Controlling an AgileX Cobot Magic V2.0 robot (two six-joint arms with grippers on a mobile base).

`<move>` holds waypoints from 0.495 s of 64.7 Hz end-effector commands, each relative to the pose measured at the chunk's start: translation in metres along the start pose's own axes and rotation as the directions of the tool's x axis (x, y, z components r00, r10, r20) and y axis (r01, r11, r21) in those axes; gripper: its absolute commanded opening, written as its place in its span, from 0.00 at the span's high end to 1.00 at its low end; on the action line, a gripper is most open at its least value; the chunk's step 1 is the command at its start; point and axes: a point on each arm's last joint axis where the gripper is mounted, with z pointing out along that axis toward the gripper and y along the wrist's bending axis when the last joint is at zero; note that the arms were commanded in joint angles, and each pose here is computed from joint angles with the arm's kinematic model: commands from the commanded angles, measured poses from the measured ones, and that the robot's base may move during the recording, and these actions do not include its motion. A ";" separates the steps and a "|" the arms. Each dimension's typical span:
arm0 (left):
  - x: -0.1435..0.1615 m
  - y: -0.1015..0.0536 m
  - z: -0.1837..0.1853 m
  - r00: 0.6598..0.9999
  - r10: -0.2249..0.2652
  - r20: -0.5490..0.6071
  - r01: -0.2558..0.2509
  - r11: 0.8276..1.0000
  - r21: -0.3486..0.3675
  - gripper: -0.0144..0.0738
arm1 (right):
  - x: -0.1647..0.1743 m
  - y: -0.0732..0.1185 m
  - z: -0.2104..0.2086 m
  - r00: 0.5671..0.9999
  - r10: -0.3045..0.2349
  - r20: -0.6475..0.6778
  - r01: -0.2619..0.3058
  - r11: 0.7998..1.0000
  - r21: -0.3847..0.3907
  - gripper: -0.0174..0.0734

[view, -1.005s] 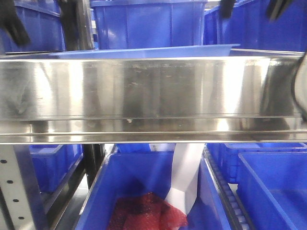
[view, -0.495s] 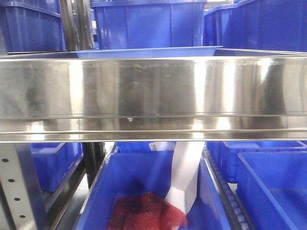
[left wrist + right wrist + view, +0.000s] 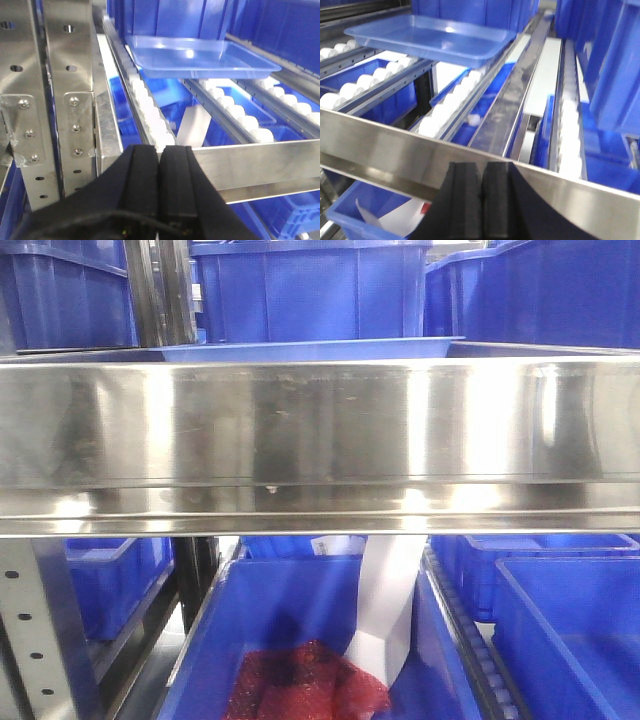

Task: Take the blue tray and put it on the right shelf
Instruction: 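Open both grippers and release the tray on the shelf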

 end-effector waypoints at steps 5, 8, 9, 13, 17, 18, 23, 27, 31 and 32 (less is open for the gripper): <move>-0.015 -0.002 -0.004 0.992 0.003 0.124 -0.005 1.000 0.017 0.89 | -0.019 0.001 -0.003 0.988 -0.040 0.148 0.041 0.999 -0.005 0.75; -0.015 -0.002 -0.004 0.992 0.003 0.124 -0.005 1.000 0.017 0.89 | -0.019 0.001 -0.003 0.988 -0.040 0.147 0.041 0.999 -0.005 0.75; -0.015 -0.002 -0.004 0.992 0.003 0.122 -0.005 1.000 0.017 0.89 | -0.019 0.001 -0.003 0.988 -0.040 0.147 0.041 0.999 -0.005 0.75; -0.015 -0.002 -0.004 0.992 0.003 0.123 -0.005 1.000 0.017 0.89 | -0.019 0.001 -0.003 0.988 -0.040 0.147 0.041 0.999 -0.005 0.75; -0.015 -0.002 -0.004 0.992 0.003 0.123 -0.005 1.000 0.017 0.89 | -0.019 0.001 -0.003 0.988 -0.040 0.147 0.041 0.999 -0.005 0.75; -0.015 -0.002 -0.004 0.992 0.003 0.123 -0.005 1.000 0.017 0.89 | -0.019 0.001 -0.003 0.988 -0.040 0.147 0.041 0.999 -0.005 0.75; -0.015 -0.002 -0.004 0.992 0.003 0.123 -0.005 1.000 0.017 0.89 | -0.019 0.001 -0.003 0.988 -0.040 0.147 0.041 0.999 -0.005 0.75; -0.015 -0.002 -0.004 0.992 0.003 0.123 -0.005 1.000 0.017 0.89 | -0.019 0.001 -0.003 0.988 -0.040 0.147 0.041 0.999 -0.005 0.75; -0.014 -0.002 -0.003 0.993 0.003 0.119 -0.005 1.000 0.016 0.89 | -0.019 0.001 -0.003 0.988 -0.040 0.147 0.041 0.999 -0.005 0.75; -0.014 -0.002 -0.003 0.993 -0.001 0.118 -0.001 1.000 0.018 0.89 | -0.019 0.001 -0.003 0.988 -0.040 0.147 0.041 0.999 -0.005 0.75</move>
